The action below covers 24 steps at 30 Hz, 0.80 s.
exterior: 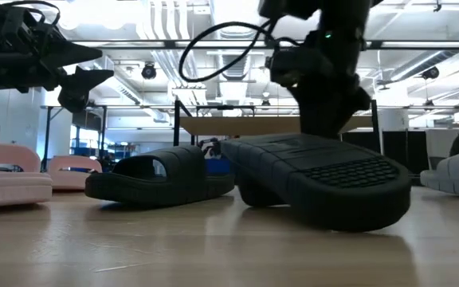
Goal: Pick and place slides into the shelf
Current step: Put the right black slide on the shelf
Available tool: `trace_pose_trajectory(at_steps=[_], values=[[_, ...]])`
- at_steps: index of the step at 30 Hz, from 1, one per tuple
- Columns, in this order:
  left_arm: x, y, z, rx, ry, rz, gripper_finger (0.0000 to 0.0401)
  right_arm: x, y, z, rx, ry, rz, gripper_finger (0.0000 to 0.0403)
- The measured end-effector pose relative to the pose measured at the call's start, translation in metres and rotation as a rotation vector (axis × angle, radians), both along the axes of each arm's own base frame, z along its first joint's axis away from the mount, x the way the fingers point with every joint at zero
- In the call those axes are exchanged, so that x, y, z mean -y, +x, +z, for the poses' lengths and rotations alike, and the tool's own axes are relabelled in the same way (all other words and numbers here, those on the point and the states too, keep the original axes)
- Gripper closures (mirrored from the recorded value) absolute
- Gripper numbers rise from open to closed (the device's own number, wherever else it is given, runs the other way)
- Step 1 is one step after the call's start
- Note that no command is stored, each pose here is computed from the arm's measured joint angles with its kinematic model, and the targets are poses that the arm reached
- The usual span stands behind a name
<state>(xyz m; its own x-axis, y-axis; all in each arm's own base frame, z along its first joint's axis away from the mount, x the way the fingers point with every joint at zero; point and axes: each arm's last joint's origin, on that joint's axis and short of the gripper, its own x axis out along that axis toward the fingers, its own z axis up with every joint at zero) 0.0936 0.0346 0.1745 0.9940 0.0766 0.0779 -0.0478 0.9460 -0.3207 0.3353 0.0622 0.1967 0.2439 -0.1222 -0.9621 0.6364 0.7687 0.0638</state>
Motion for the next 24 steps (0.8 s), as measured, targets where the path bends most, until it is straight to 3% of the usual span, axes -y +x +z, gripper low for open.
trace_pose_trajectory(at_steps=[17,19,22,24], values=[[0.000,0.000,0.003,0.033,0.006,-0.001,0.0193,0.001,-0.002,-0.006,-0.031,0.045,-0.020,0.0267],[0.001,-0.001,0.008,0.091,-0.116,-0.023,0.0193,0.001,-0.002,-0.006,-0.031,0.046,-0.023,0.0269],[0.002,-0.003,0.018,0.208,-0.482,-0.099,0.0193,0.001,-0.003,-0.006,-0.031,0.050,-0.030,0.0273],[0.002,-0.005,0.023,0.268,-0.665,-0.151,0.0193,0.001,-0.003,-0.006,-0.031,0.049,-0.030,0.0274]])
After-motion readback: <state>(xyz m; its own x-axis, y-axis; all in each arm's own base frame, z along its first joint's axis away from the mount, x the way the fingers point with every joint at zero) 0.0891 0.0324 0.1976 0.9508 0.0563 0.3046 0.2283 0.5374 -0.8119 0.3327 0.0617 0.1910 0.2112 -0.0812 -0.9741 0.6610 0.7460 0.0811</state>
